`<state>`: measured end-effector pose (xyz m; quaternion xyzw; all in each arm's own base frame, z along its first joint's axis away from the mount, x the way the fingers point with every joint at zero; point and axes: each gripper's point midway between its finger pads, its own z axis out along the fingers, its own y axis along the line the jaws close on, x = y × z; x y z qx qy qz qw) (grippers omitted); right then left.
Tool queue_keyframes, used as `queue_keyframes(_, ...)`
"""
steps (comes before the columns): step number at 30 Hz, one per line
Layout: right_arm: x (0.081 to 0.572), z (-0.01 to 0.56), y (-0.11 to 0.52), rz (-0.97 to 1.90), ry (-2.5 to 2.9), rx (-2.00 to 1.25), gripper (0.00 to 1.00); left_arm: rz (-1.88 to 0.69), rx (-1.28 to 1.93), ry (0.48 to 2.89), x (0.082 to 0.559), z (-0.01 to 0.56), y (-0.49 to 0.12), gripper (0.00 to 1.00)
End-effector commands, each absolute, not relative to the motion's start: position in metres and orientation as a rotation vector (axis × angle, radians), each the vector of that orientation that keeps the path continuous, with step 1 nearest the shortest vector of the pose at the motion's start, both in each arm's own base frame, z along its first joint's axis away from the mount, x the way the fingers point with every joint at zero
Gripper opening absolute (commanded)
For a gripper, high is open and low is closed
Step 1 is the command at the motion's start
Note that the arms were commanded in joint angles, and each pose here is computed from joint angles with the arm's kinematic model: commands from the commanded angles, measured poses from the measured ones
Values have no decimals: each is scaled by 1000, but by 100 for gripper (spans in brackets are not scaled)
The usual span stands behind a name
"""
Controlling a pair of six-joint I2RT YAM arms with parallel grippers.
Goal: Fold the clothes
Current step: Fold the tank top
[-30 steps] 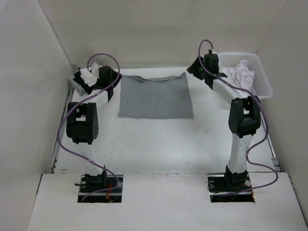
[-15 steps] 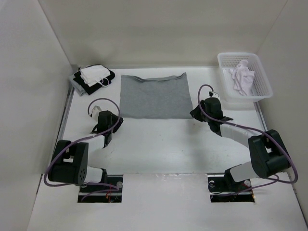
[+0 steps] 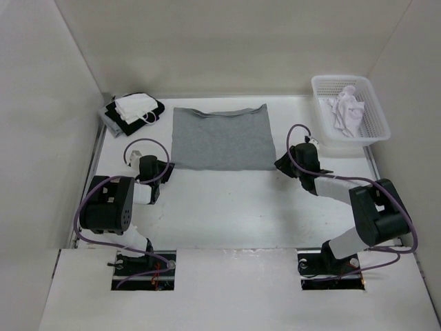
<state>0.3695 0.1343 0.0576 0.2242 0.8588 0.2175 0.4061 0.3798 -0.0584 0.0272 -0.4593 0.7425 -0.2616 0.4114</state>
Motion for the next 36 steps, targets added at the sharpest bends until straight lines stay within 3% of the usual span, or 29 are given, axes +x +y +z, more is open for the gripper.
queue_keyframes(1, 379, 66, 135, 576, 2107, 601, 38, -706, -1158, 1804, 394, 39, -56, 12)
queue_keyframes(5, 373, 59, 129, 551, 2123, 641, 43, -707, -1161, 1792, 391, 42, -55, 5)
queue_keyframes(12, 369, 51, 128, 493, 2181, 675, 46, -692, -1154, 1782, 383, 46, -49, 3)
queue_keyframes(18, 373, 43, 135, 481, 2215, 721, 42, -712, -1145, 1776, 386, 52, -51, 3)
queue_keyframes(26, 381, 29, 141, 481, 2258, 799, 32, -756, -1117, 1738, 387, 70, -54, 3)
queue_keyframes(32, 384, 26, 145, 487, 2260, 832, 4, -762, -1128, 1738, 387, 67, -54, 3)
queue_keyframes(36, 388, 55, 142, 501, 2154, 785, 0, -817, -1113, 1720, 390, 77, -60, 0)
